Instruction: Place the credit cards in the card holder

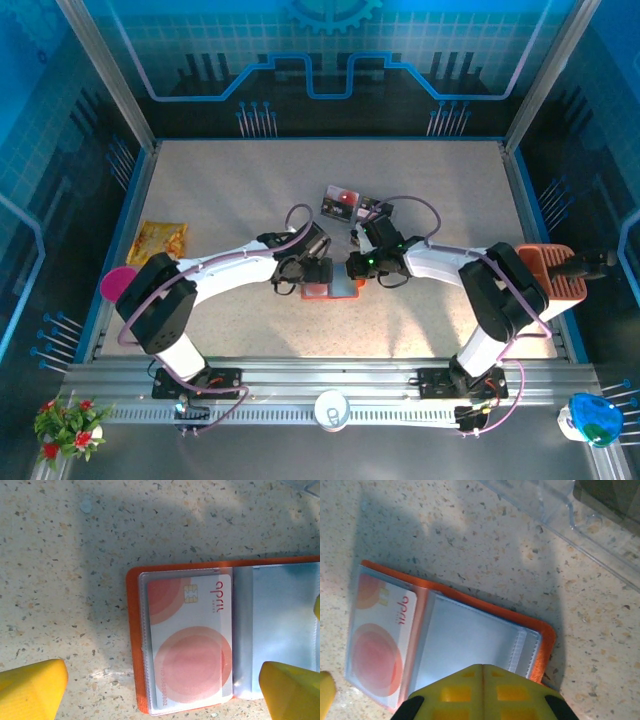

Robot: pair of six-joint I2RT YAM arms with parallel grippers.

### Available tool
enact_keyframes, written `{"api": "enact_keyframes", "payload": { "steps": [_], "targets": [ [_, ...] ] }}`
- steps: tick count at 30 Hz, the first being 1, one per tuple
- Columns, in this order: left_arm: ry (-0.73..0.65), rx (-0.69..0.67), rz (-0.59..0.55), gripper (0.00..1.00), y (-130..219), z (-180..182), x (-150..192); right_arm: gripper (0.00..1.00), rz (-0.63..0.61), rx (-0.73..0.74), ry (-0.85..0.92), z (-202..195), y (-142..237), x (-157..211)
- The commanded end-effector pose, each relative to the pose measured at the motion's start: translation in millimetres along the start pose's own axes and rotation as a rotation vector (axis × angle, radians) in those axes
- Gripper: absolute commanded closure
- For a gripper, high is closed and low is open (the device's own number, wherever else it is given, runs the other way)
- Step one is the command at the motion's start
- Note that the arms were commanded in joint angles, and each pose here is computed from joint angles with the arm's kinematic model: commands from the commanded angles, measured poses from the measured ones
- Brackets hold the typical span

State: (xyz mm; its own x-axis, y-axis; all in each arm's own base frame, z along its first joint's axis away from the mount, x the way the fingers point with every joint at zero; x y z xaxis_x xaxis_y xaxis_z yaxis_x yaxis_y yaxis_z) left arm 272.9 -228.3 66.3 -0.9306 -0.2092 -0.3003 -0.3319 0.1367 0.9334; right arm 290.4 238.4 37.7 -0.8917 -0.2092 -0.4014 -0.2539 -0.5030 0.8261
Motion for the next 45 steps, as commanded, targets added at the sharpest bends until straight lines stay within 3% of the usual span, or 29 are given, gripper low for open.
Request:
{"api": "enact_keyframes", "payload": {
  "steps": [1, 19, 34, 45],
  "targets": [
    [0.01, 0.011, 0.011, 0.01, -3.4, -6.7, 3.3, 1.0, 0.018, -0.012, 0.009, -2.1, -9.1, 1.5],
    [-0.018, -0.002, 0.029, 0.01, -21.3, -5.7, 11.7, 1.0, 0.044, -0.084, -0.073, 7.6, -30.2, 14.4],
    [-0.064, -0.108, 0.041, 0.01, -38.2, 12.6, 16.6, 1.0, -0.016, -0.105, -0.104, 9.6, -11.5, 3.2],
    [-0.079, -0.124, 0.052, 0.01, -39.1, 14.6, 18.3, 0.76, -0.019, -0.097, -0.123, 5.8, -11.8, -2.4]
  ]
}}
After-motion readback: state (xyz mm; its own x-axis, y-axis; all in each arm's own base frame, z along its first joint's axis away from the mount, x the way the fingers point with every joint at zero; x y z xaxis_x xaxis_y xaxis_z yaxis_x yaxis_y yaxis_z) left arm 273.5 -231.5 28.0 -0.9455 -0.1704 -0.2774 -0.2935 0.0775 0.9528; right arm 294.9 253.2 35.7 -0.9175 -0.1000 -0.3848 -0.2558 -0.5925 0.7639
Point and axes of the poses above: each hand's point on the last joint's axis, 136 mm out from that joint toward the fingers, its own y axis back along the fingers, its own z axis along the line the jaws close on, x = y × z, the point moved 1 cm from there along y, back along the fingers, and after that the axes turned 7 degrees about y, right-handed, at the moved point
